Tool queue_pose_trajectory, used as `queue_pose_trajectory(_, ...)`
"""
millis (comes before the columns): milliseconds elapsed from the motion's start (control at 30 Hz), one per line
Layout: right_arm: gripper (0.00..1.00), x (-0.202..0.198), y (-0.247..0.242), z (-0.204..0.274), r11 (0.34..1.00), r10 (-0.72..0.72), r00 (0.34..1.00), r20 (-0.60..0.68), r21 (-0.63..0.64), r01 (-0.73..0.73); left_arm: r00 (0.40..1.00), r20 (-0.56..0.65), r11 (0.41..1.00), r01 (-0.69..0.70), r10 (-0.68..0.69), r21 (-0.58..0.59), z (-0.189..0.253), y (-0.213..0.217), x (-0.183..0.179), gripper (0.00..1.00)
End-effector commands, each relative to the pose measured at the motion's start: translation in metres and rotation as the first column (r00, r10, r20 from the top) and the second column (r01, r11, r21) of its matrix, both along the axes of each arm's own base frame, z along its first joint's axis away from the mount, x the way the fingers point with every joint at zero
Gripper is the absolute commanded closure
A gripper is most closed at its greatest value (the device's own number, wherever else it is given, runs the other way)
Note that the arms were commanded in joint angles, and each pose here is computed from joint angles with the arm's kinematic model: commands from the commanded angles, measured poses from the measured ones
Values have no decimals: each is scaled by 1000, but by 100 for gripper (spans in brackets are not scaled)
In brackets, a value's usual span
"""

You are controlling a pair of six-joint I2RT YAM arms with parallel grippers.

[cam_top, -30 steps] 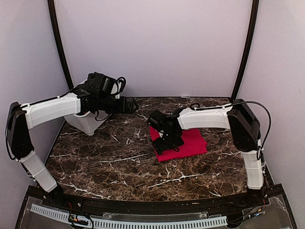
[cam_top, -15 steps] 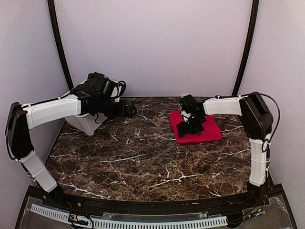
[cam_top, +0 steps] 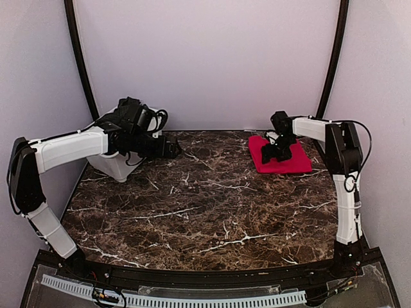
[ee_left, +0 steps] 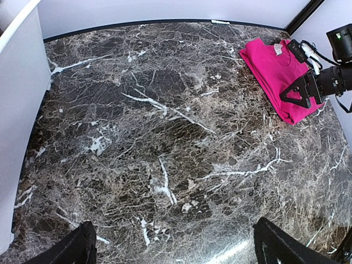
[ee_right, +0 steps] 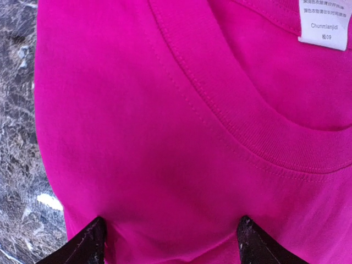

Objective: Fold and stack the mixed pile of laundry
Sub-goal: Move the square-folded T-shirt to the corner of the board.

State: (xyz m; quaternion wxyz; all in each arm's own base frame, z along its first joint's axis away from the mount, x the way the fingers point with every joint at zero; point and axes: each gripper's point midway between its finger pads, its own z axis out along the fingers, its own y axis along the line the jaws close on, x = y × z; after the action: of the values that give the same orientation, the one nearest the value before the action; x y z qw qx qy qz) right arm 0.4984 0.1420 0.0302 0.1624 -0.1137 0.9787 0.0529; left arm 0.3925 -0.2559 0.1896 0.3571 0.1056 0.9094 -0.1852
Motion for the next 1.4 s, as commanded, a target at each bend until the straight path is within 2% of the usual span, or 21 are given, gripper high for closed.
queue_pose_trajectory(0,25,-8,-18,-29,999,15,989,-146,-33,-20,1000,23,1000,-6,5,4,17,12,-6,1)
queue_pose_trajectory(67,25,2,-20,-26,1000,8,991,-132,-27,-12,1000,23,1000,-9,9,0,17,13,-6,1)
queue_pose_trajectory(300,22,25,-47,-31,991,-55,990,-128,-130,38,1000,16,1000,-11,11,-1,18,16,-7,1)
queue_pose_trajectory(500,20,35,-70,-32,985,-108,987,-118,-144,91,1000,11,1000,-19,19,-1,18,20,-7,1)
queue_pose_trajectory(667,20,40,-97,-38,974,-115,986,-121,-209,88,1000,1,1000,-21,21,-1,16,21,-7,1)
queue_pose_trajectory(1033,19,64,-132,-31,973,-101,994,-40,-213,90,1000,-2,1000,-23,23,-7,16,20,-5,1)
queue_pose_trajectory(1367,18,73,-144,-42,966,-132,991,-32,-228,122,999,-23,999,-40,40,-4,9,19,2,1)
